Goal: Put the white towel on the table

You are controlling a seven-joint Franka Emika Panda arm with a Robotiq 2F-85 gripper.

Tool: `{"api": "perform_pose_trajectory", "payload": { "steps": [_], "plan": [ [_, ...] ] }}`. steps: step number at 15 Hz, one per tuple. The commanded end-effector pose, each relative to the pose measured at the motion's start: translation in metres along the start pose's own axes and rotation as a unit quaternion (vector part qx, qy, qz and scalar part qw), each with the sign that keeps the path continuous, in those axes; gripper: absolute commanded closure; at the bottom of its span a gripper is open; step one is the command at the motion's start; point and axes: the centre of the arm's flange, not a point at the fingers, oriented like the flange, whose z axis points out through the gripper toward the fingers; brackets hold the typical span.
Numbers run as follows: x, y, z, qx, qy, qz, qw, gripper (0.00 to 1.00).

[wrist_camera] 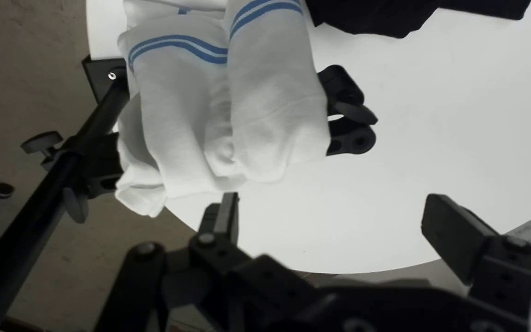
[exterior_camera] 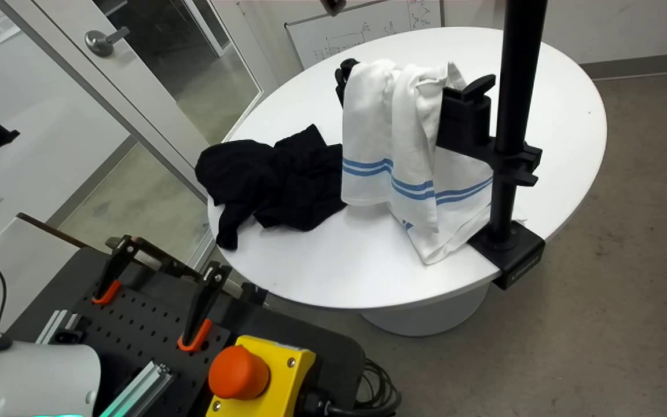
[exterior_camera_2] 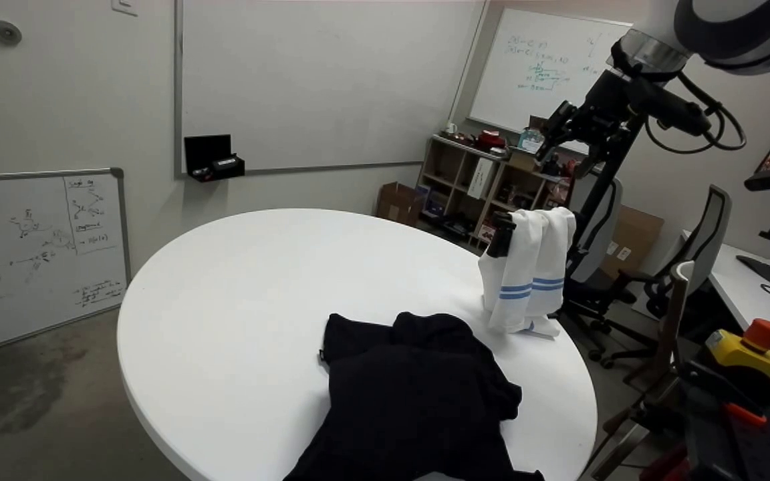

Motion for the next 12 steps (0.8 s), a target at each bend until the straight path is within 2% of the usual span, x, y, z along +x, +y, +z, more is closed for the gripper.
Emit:
{"api": "perform_pose_trajectory", "payload": {
  "steps": [1, 5, 8, 12],
  "plan": [
    [0.02, 0.013, 0.022, -0.01, 0.011, 0.05, 0.9986, 0.0],
    [0.033, 0.022, 0.041, -0.024, 0.007, 0.119, 0.9926, 0.0],
    [0.038, 0.023, 0.056, -0.046, 0.002, 0.177, 0.9832, 0.0],
    [0.04, 0.012, 0.075, -0.05, -0.001, 0.233, 0.9711, 0.0]
  ]
}}
